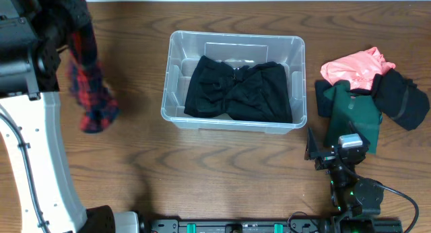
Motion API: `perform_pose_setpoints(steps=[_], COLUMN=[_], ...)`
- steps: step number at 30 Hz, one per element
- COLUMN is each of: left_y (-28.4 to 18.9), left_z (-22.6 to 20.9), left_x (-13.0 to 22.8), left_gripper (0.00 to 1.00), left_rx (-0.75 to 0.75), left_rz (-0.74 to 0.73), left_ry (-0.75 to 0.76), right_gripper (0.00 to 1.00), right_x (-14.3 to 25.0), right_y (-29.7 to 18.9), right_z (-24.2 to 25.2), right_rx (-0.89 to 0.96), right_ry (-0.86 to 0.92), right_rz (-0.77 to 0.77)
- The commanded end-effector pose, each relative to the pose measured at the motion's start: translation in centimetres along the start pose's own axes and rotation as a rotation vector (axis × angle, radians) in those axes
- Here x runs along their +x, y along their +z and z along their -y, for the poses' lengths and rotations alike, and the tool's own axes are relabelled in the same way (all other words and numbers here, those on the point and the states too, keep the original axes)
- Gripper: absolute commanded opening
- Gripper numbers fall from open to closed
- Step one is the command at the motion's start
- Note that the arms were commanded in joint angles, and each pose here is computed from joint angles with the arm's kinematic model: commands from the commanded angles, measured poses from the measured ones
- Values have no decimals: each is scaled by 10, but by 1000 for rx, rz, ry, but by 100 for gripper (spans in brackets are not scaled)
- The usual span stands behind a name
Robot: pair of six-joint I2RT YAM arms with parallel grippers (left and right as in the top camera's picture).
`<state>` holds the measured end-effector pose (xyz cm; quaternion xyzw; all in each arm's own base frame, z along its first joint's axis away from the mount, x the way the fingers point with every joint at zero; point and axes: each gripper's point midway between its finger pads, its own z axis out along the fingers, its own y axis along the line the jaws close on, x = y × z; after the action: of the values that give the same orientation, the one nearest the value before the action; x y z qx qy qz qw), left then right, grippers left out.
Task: Pack container
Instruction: 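Lift the red plaid shirt with the left gripper and carry it over the bin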
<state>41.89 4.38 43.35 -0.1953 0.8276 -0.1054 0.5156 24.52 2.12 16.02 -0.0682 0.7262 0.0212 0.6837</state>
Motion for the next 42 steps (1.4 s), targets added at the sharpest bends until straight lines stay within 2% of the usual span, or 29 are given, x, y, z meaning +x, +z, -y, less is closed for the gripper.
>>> perform_pose_setpoints(steps=[1, 11, 24, 34, 42], left_y=[-42, -77, -73, -48, -41], left_z=[54, 134, 176, 213, 219], left_x=[-30, -25, 6, 55, 82], left_gripper=[6, 6, 6, 6, 6], left_rx=[154, 364, 461, 518, 532], left_rz=[117, 153, 75, -12, -57], left_ry=[49, 120, 165, 402, 593], right_gripper=[99, 99, 100, 99, 99], right_x=[1, 1, 1, 1, 1], right_y=[0, 0, 0, 0, 0], right_z=[2, 2, 2, 2, 2], right_rx=[9, 9, 9, 9, 9], right_ry=[-13, -13, -13, -13, -13], right_rz=[1, 1, 1, 1, 1])
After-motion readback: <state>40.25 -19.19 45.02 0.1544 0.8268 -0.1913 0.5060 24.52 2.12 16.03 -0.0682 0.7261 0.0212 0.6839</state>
